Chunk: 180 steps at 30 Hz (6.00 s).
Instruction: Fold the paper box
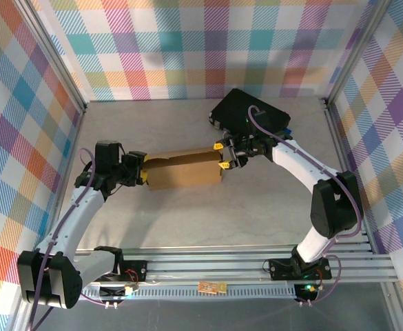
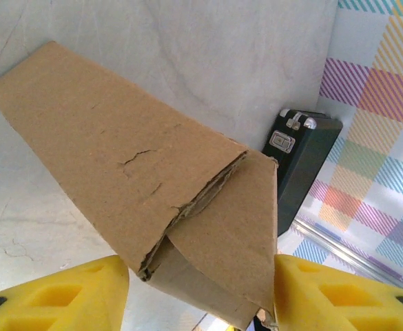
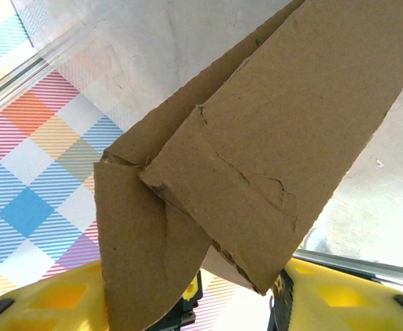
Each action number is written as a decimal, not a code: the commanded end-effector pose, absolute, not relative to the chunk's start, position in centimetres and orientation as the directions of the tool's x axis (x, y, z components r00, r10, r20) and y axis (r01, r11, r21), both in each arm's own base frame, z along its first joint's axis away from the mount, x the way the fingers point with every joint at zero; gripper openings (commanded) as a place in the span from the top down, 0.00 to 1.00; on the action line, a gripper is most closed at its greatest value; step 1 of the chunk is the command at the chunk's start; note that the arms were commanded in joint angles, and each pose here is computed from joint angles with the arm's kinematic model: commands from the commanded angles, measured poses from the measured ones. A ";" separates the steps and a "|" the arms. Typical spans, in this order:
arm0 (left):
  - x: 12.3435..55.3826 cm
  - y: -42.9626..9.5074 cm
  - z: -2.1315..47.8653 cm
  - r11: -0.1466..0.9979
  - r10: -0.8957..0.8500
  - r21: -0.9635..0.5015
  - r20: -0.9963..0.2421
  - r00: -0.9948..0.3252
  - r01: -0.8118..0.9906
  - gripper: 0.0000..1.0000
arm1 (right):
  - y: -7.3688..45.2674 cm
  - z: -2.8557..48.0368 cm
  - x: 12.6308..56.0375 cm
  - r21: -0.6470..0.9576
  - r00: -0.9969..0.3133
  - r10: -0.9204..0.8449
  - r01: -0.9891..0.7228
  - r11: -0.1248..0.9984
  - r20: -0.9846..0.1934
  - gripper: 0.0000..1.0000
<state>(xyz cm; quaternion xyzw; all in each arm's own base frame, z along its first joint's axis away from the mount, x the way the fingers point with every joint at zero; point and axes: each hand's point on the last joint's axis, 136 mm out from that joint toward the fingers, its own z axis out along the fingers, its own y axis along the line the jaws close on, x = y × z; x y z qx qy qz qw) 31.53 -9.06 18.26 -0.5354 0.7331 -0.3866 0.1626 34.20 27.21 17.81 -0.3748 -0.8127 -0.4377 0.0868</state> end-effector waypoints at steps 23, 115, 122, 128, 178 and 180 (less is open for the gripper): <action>30.9 -8.1 16.3 0.068 -0.927 -0.735 0.204 -0.315 -0.675 0.64 | 25.7 12.8 31.9 0.510 -0.641 0.596 0.760 0.403 0.484 0.52; 30.7 -9.8 8.8 -0.088 -0.982 0.005 0.165 0.087 -0.996 0.48 | 25.7 12.2 31.7 0.512 -0.644 0.587 0.758 0.403 0.491 0.54; 30.7 -9.6 9.0 -0.088 -0.984 0.007 0.155 0.088 -0.996 0.49 | 25.4 12.8 31.9 0.534 -0.668 0.584 0.735 0.418 0.461 0.49; 30.6 -9.6 8.8 -0.090 -0.985 0.016 0.149 0.091 -0.996 0.50 | 25.8 14.1 32.7 0.632 -0.732 0.530 0.662 0.403 0.429 0.41; 31.0 -9.6 8.6 -0.094 -0.985 0.004 0.147 0.094 -0.996 0.60 | 25.4 16.9 32.1 0.690 -0.792 0.494 0.581 0.431 0.359 0.46; 31.0 -9.5 8.6 -0.096 -0.985 0.004 0.147 0.095 -0.995 0.60 | 25.2 16.1 31.8 0.678 -0.789 0.495 0.589 0.440 0.364 0.47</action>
